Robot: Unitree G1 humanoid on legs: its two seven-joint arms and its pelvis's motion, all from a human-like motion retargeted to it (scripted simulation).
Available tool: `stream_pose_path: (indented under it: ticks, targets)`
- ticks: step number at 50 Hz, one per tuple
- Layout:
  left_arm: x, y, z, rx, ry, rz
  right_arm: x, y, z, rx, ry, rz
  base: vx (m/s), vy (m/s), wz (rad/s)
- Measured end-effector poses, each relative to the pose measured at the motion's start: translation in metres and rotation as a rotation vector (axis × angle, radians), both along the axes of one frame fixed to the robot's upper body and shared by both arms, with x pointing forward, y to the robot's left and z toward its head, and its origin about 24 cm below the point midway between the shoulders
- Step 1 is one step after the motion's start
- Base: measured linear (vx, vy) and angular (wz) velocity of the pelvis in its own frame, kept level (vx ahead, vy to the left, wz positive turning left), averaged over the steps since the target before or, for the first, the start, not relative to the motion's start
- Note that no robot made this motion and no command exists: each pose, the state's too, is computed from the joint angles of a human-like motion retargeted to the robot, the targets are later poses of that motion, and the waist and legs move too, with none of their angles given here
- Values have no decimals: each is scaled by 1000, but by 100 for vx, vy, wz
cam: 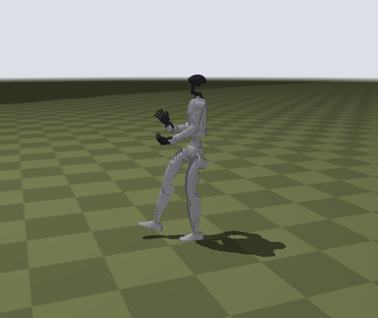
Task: Kungfu
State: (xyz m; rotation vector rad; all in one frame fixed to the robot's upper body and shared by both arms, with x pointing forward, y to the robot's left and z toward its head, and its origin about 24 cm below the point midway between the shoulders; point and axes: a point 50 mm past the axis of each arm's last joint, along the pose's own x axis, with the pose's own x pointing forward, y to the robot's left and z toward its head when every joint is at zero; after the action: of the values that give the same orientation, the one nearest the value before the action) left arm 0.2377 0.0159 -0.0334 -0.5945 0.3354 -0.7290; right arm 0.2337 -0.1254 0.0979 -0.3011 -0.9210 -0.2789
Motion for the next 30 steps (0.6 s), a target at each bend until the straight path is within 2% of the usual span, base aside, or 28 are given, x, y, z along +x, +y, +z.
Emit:
stream_pose_path:
  ticks: [5,8,11,16,19,22,30]
  targets:
    - [30,50,29,-61,-87,271,29,39,49,5,-84,345,-16,-12,-44]
    - [53,82,76,-105,-272,473,40,59,109,-49,-213,589,-41,-23,-25]
    - [63,106,152,-232,-558,683,28,76,195,-252,-444,834,-61,-44,-25]
    - [24,114,259,-586,-975,884,-53,92,291,-641,-774,1178,-28,-70,-25]
    - [-8,115,298,-743,-1181,958,-94,100,310,-877,-924,1195,-34,-62,4]
    - [-29,122,313,-806,-1297,1052,-110,106,314,-1027,-1029,1038,-38,-44,6]
    - [-23,122,300,-741,-1197,1119,-95,103,306,-822,-1093,975,-26,-10,-17]
